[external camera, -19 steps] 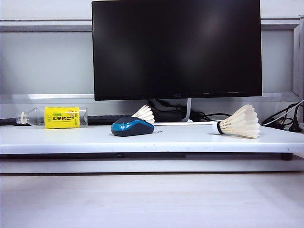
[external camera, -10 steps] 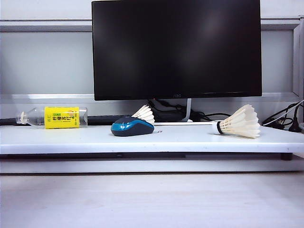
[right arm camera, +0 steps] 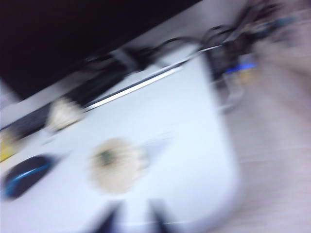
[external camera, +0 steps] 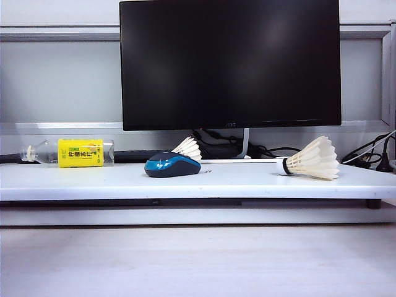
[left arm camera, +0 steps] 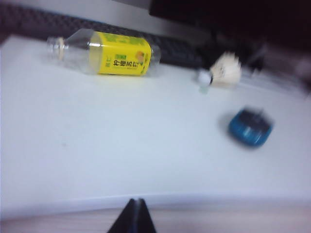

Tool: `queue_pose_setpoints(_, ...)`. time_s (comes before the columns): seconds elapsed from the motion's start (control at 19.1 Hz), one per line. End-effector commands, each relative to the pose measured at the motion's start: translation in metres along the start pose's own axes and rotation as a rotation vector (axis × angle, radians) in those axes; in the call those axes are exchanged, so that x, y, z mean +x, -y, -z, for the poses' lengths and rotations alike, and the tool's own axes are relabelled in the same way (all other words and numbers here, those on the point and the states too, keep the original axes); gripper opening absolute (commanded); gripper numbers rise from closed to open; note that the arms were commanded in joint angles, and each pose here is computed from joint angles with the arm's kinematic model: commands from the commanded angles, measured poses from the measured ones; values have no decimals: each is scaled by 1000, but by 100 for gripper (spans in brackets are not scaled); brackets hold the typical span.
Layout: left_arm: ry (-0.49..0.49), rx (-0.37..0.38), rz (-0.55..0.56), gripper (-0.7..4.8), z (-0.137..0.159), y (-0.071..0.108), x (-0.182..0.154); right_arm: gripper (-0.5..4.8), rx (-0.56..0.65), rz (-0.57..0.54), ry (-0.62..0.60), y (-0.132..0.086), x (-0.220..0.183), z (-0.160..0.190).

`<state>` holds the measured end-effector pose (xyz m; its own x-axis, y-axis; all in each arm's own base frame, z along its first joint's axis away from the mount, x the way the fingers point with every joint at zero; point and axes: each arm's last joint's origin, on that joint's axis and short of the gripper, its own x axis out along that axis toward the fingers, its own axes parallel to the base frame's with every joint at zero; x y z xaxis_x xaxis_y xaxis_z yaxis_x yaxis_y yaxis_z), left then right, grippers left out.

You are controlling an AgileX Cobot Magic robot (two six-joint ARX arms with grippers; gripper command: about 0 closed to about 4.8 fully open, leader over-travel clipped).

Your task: Stack the badminton balls on the table vertically.

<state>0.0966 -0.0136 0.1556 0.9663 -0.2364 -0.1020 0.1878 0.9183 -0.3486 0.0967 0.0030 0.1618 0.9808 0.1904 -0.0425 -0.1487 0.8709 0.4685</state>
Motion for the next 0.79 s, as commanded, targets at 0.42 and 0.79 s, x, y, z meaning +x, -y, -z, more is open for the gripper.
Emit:
queue_pose_setpoints(0.42,148,-40,196,215,-31,16,-8,176,1,-114,44,-26,-13,-39)
queue_pose_setpoints(0.79,188,-78,262,219,-77,36,-26,176,31,-68,-206,-47,13,-87)
